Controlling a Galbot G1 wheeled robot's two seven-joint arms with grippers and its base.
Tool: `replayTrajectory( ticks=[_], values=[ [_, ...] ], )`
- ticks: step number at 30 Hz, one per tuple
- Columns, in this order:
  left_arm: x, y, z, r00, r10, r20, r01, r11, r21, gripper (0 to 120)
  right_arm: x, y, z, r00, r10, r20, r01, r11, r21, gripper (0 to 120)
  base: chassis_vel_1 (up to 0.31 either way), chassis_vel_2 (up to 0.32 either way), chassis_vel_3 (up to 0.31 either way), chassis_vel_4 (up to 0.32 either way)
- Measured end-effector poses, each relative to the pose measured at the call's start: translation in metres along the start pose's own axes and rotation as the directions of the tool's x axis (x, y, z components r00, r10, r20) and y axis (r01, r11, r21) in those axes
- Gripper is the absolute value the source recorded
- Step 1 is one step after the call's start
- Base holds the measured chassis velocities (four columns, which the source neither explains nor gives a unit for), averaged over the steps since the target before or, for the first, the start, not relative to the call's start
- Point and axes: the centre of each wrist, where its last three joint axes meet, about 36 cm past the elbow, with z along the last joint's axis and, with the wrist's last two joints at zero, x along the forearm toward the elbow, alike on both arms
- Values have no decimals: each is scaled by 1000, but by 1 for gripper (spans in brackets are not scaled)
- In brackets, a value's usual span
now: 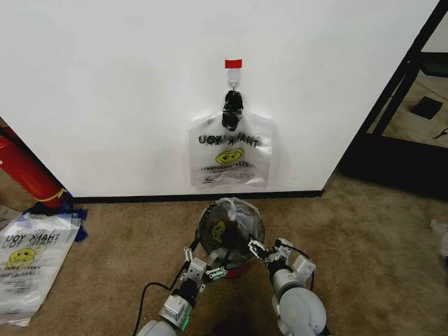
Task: Pick up the garbage bag from the wall and place it over the trash bin.
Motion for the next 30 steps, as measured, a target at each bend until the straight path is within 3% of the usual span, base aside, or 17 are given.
replayTrajectory(
  ticks=[4,10,20,22,25,26,30],
  values=[
    [-1,0,5,1000,1,-4,-1,1000,-14,100,1,1,-3,1000,-7,-4,7,1000,-20,100,0,0,0,0],
    [0,-1,2,1000,-2,-1,2,1000,-9,100,8,0,-28,997,-54,-60,45,989,-141,100,0,0,0,0],
    [-3,-2,-14,999,-12,37,11,999,34,100,29,3,-50,993,-110,-41,106,990,-96,100,0,0,0,0],
    [-4,-2,-24,998,-14,63,10,998,62,100,34,1,-50,994,-105,0,105,993,-48,100,0,0,0,0],
    [-1,1,-59,989,-12,151,-13,987,162,100,49,1,-54,978,-140,154,129,988,80,100,0,0,0,0],
    [-1,1,-59,989,-12,151,-13,987,162,100,49,1,-54,978,-140,154,129,988,80,100,0,0,0,0],
    [3,7,-92,976,-59,210,1,964,267,100,66,6,-58,927,-193,323,143,975,170,100,0,0,0,0]
  ],
)
